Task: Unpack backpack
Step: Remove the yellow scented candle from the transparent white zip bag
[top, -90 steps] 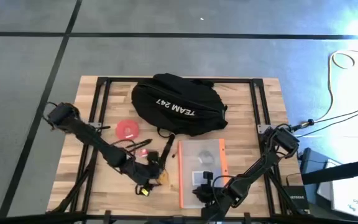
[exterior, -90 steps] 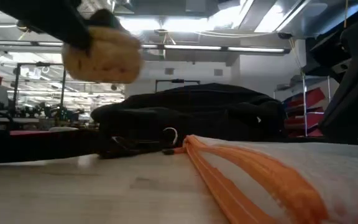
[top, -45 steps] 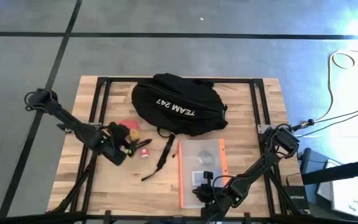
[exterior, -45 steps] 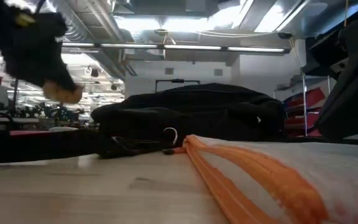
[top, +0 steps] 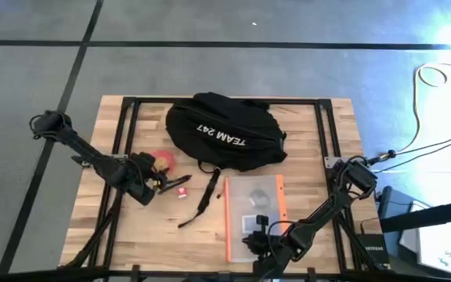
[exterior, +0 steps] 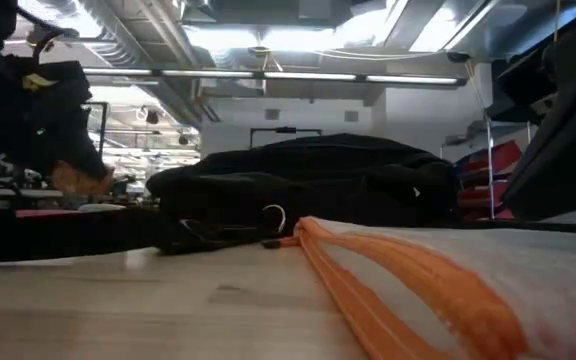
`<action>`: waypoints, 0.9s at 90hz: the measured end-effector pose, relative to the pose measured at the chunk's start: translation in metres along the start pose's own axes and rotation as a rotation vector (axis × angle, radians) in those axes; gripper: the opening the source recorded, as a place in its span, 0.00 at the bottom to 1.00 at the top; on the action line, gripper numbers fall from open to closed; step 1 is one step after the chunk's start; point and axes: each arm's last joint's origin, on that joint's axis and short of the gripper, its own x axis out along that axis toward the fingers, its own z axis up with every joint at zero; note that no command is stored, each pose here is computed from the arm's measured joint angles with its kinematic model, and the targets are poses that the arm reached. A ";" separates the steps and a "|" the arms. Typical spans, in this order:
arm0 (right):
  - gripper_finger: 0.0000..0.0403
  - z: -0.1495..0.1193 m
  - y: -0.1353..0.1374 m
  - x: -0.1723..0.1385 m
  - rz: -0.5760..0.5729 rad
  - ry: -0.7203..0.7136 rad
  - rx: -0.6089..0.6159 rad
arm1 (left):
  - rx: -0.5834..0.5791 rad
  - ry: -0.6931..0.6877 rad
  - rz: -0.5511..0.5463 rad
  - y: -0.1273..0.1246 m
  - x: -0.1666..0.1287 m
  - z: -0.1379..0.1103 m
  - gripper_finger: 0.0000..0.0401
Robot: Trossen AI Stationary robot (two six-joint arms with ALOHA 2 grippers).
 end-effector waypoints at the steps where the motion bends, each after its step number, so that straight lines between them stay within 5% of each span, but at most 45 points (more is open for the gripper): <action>1: 0.00 0.000 0.000 0.000 0.000 0.000 0.000 | -0.001 0.000 0.009 0.001 0.000 0.000 0.78; 15: 0.00 0.000 0.000 0.000 0.000 0.000 0.000 | -0.030 -0.008 0.079 0.009 0.003 0.002 0.78; 81: 0.00 0.000 0.000 0.000 -0.007 -0.004 -0.001 | 0.000 -0.027 0.070 0.008 0.004 0.002 0.79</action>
